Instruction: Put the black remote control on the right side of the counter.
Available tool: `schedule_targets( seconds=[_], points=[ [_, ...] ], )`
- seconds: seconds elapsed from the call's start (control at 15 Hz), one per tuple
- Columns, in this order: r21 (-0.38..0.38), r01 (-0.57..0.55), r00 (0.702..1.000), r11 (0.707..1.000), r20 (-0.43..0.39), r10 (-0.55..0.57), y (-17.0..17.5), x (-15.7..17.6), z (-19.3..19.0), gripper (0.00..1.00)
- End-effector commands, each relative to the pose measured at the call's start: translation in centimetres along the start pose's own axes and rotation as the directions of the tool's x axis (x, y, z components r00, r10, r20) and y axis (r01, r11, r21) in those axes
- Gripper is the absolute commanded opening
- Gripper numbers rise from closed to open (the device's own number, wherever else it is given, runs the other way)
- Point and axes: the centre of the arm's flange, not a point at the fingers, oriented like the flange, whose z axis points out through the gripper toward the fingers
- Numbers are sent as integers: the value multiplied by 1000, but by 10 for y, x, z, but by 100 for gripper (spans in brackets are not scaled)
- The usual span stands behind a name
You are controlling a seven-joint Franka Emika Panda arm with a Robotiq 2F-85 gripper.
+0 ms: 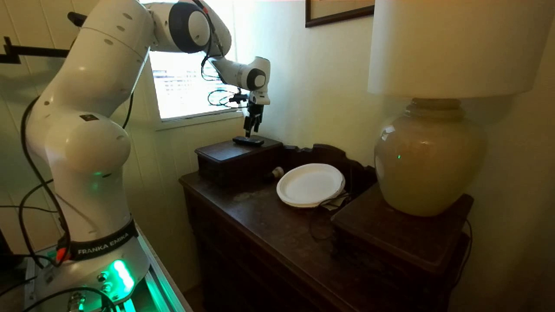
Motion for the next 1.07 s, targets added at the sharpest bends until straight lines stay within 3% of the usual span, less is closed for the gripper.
schedule_targets(
  seconds=[0.0,0.93,1.0],
  points=[
    [-17,-61,996,998,59,62,-14,-1,3,100],
    [-35,-95,993,995,68,98,-12,15,29,100],
    [-37,-95,993,995,67,97,-12,15,30,84]
  ],
)
